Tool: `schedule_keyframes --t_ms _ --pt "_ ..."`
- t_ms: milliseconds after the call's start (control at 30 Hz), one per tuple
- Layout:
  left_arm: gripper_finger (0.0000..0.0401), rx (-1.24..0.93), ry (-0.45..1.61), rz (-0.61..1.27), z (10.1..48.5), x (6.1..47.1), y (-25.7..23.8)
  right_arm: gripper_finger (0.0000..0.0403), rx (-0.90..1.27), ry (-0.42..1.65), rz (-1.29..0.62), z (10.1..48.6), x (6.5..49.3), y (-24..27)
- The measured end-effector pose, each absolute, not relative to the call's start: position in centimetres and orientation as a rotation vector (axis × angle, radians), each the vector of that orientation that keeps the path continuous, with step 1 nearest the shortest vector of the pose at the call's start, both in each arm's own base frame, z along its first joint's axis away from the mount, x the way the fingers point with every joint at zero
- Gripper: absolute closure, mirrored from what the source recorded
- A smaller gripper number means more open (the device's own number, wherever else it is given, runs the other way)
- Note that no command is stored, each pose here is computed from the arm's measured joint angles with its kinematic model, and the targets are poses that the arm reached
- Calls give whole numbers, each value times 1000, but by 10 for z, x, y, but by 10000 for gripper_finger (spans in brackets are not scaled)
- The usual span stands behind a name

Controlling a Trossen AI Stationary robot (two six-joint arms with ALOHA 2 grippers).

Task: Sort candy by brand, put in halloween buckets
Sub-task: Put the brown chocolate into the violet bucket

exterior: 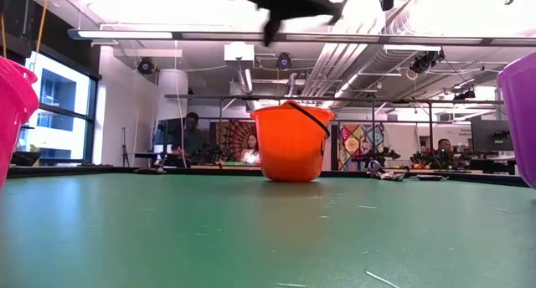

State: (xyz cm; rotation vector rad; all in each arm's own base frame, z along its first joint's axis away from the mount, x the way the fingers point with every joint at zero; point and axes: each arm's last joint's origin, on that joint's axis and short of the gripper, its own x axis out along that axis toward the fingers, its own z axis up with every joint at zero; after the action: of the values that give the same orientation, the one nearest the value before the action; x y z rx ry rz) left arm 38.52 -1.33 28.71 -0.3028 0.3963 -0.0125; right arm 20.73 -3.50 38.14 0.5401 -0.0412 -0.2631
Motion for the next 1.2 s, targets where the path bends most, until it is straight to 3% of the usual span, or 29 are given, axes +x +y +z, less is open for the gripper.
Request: schedule_keyframes --t_ms 300,733,1000,1200 --pt "401 -196 229 -274 258 483 -39 176 573 -80 -253 385 207 -35" --pt "393 -180 126 -235 206 558 -60 176 602 -122 -391 384 207 -39" --pt "301 -185 237 -214 185 565 -58 176 656 -147 -426 384 206 -40" --pt "222 -145 477 -154 235 537 -22 176 658 -143 -426 384 206 -40"
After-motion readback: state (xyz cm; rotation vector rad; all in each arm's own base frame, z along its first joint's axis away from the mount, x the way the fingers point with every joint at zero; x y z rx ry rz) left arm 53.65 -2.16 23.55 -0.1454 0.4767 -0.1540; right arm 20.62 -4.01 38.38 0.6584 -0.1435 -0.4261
